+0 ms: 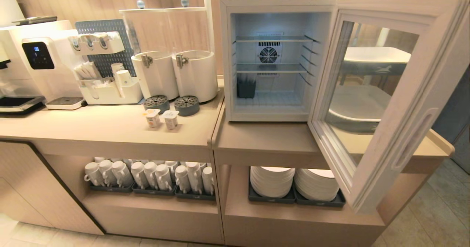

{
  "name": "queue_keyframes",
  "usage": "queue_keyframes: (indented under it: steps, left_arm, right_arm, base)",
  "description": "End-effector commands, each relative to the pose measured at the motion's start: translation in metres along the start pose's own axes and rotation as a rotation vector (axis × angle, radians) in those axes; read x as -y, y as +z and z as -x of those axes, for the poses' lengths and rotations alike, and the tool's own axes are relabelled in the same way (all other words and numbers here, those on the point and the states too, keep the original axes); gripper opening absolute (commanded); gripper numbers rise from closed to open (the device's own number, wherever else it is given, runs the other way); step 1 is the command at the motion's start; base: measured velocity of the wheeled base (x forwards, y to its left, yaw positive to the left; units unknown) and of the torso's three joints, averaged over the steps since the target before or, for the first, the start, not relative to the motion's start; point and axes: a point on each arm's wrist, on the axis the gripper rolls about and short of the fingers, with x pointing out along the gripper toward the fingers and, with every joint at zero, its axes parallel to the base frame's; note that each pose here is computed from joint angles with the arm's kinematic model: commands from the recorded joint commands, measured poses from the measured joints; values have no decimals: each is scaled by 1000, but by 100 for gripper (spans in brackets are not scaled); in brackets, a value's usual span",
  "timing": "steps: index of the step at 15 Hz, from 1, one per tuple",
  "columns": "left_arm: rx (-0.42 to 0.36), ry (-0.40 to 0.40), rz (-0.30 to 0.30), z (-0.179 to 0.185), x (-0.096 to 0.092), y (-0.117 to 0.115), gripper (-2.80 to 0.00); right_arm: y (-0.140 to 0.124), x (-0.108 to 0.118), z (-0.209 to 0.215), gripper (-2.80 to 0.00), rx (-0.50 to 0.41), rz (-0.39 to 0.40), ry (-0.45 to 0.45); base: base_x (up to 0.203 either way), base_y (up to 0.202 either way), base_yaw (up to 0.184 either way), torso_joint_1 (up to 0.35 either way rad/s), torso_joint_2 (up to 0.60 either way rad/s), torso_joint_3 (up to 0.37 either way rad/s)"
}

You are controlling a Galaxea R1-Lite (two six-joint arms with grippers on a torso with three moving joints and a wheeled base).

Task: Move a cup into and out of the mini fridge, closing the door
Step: Put the yoghurt in the freezer

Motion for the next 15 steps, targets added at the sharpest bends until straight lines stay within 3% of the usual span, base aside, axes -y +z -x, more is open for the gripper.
queue_keyframes:
  steps: [1,8,15]
  left_arm:
    - [-3,1,1,0,0,0,-280]
    - [3,2,6,0,0,0,-280]
    - [3,2,4,0,0,0,-280]
  right_arm:
    - [0,0,0,-280,-2,0,1]
    - [0,0,0,-280,-2,0,1]
    - [0,0,0,-280,-2,0,1]
  base:
    - [-162,0,-2,-1,2,5]
    - [-11,12,0,0,0,2]
    - [0,186,1,4,1,3]
